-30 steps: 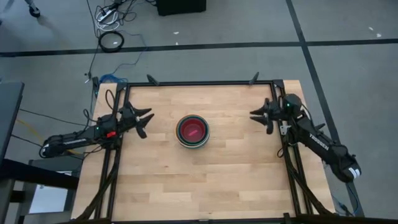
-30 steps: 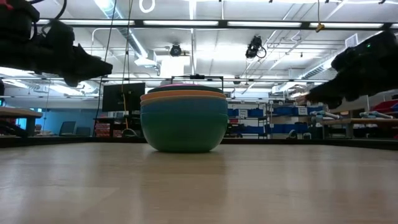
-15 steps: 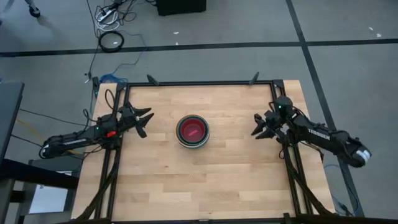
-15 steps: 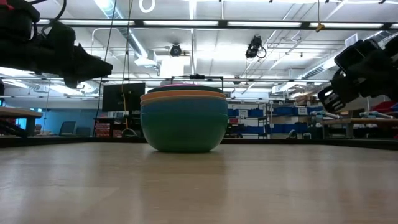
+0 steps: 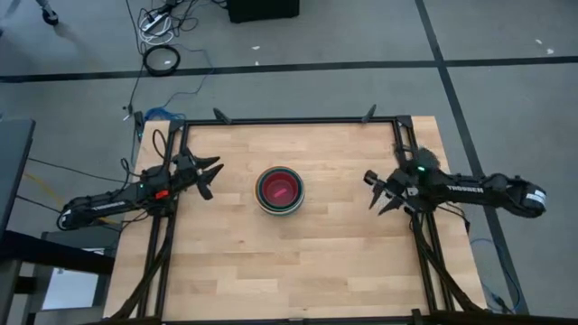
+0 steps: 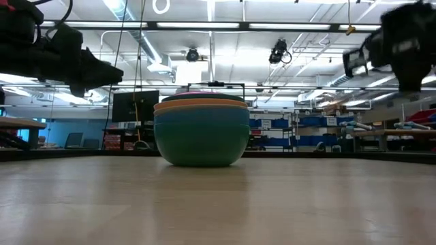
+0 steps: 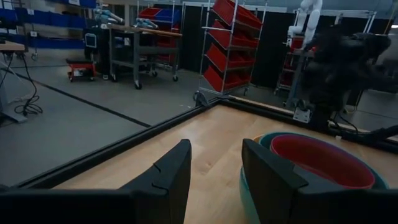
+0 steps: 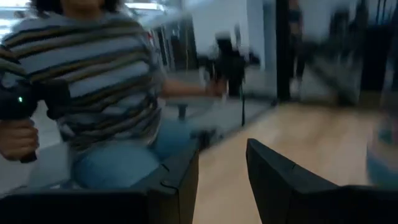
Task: Nest bowls inside each other
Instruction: Return to Home Position
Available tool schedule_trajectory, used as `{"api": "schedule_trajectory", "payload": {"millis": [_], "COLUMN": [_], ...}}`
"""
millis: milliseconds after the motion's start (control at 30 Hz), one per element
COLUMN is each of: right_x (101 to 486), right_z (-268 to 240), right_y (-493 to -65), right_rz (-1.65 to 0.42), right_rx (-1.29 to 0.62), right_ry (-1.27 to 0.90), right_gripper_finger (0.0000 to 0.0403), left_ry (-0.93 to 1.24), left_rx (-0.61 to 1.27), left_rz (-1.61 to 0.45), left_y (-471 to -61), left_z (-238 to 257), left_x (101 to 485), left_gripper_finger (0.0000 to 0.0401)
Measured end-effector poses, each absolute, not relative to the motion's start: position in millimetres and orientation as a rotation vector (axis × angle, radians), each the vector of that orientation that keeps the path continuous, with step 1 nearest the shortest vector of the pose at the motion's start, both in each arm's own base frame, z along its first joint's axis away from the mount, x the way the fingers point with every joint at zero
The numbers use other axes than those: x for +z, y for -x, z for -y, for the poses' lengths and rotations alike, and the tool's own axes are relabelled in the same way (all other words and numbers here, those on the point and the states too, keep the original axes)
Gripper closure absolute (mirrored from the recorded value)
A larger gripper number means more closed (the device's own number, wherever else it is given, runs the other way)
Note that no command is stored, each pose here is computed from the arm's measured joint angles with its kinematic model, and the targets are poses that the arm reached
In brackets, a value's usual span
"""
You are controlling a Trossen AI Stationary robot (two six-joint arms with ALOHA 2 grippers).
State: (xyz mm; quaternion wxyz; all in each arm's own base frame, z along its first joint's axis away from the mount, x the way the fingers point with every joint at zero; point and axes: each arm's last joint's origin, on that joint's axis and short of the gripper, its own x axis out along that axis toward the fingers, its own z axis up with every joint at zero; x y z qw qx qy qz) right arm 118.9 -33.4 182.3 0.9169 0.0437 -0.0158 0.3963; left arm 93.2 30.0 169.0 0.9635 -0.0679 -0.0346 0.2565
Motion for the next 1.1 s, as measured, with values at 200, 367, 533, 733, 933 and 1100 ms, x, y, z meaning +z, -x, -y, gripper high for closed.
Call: {"api": "schedule_trajectory", "payload": {"millis": [200,367,533,733,933,1100], "right_x": [225,238,249,256,250,250], "right_z": [9,-1,-5,-4,-2,-1], "right_y": [-108,-103,-86,-64,-54,-47], "right_rz": [0.461,0.633,0.728,0.796,0.735,0.696], "right_rx": [0.774,0.721,0.763,0.768,0.758,0.721], "right_ry": [-0.008,-0.129,-0.106,-0.086,-0.068,-0.058], "right_gripper_finger": [0.0277,0.0277,0.0277,0.0277,0.0277,0.0277], "left_ry": [0.137,0.137,0.137,0.136,0.138,0.144], "left_rx": [0.519,0.519,0.519,0.520,0.519,0.519], "left_rz": [0.070,0.070,0.069,0.068,0.069,0.072], "left_y": [-93,-93,-93,-93,-93,-93], "left_z": [-30,-30,-30,-30,-30,-30], "left_x": [169,169,169,169,169,169], "left_gripper_finger": [0.0249,0.0249,0.0249,0.0249,0.0249,0.0249]}}
